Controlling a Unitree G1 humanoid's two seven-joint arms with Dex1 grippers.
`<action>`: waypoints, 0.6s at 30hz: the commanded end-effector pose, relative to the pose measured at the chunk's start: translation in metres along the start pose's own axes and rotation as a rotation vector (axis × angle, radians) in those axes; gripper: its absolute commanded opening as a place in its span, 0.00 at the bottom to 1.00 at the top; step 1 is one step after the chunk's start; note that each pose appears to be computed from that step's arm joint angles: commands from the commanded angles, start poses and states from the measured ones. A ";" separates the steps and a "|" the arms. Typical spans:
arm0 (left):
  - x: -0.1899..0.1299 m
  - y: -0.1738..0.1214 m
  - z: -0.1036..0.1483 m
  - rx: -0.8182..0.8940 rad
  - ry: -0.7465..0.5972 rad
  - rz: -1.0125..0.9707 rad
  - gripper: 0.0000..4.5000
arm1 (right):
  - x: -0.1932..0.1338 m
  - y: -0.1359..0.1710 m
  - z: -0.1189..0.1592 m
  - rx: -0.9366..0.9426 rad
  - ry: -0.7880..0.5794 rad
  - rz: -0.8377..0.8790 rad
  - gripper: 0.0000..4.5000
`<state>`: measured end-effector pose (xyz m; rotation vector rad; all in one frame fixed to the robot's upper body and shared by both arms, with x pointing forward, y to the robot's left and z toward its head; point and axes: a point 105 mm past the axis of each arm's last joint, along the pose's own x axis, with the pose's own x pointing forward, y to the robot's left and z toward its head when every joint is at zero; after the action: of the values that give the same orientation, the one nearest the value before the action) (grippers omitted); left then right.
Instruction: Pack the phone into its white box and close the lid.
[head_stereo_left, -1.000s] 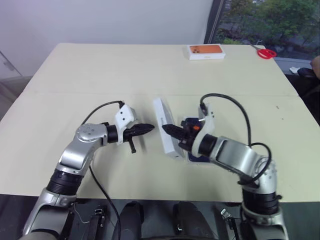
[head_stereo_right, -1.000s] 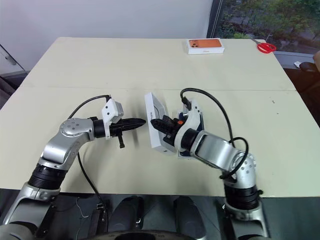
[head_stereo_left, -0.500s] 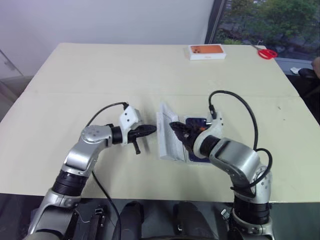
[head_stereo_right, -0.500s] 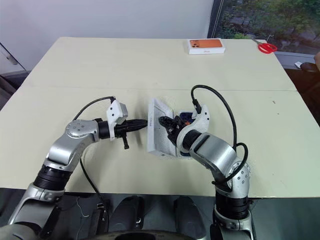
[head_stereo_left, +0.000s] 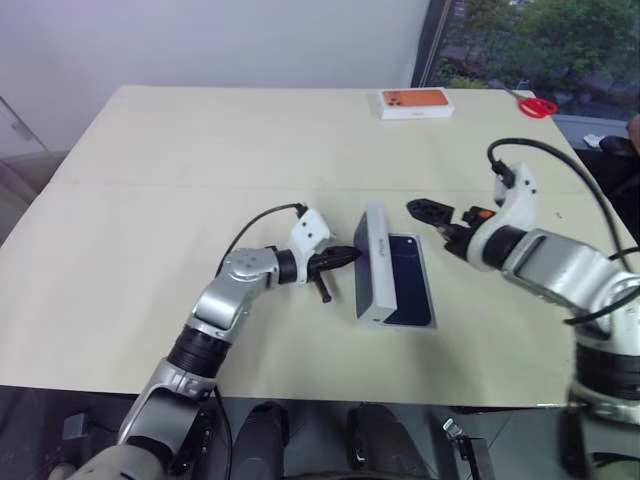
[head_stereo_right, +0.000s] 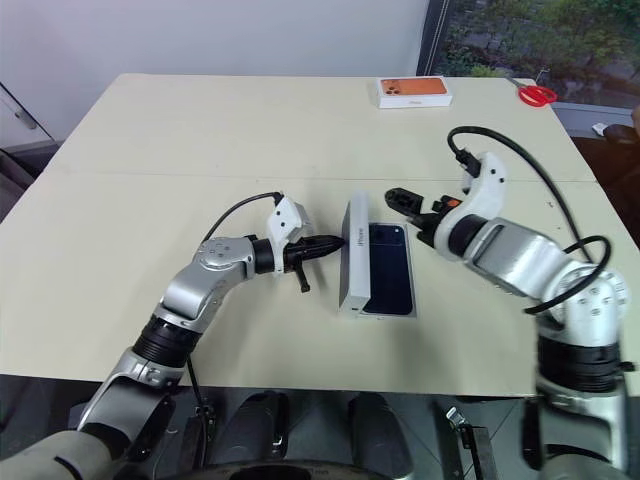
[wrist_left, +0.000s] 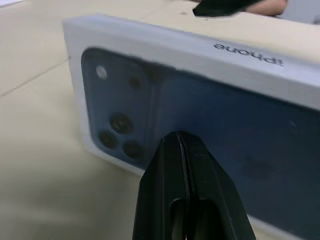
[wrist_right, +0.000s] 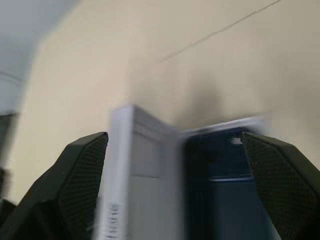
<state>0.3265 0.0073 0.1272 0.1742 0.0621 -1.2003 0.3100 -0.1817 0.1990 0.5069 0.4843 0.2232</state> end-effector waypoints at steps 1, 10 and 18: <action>0.010 -0.012 0.009 0.048 -0.015 -0.041 0.00 | -0.004 -0.007 0.006 -0.138 0.008 -0.003 0.99; -0.028 0.015 0.020 0.031 -0.005 0.098 0.00 | -0.011 -0.031 0.001 -0.703 0.067 -0.093 0.99; -0.066 0.014 -0.014 0.120 0.215 0.081 0.00 | -0.011 -0.041 -0.016 -0.967 0.148 -0.026 0.21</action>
<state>0.3231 0.0846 0.1170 0.3575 0.2134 -1.0490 0.2959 -0.2175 0.1560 -0.3864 0.5336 0.4043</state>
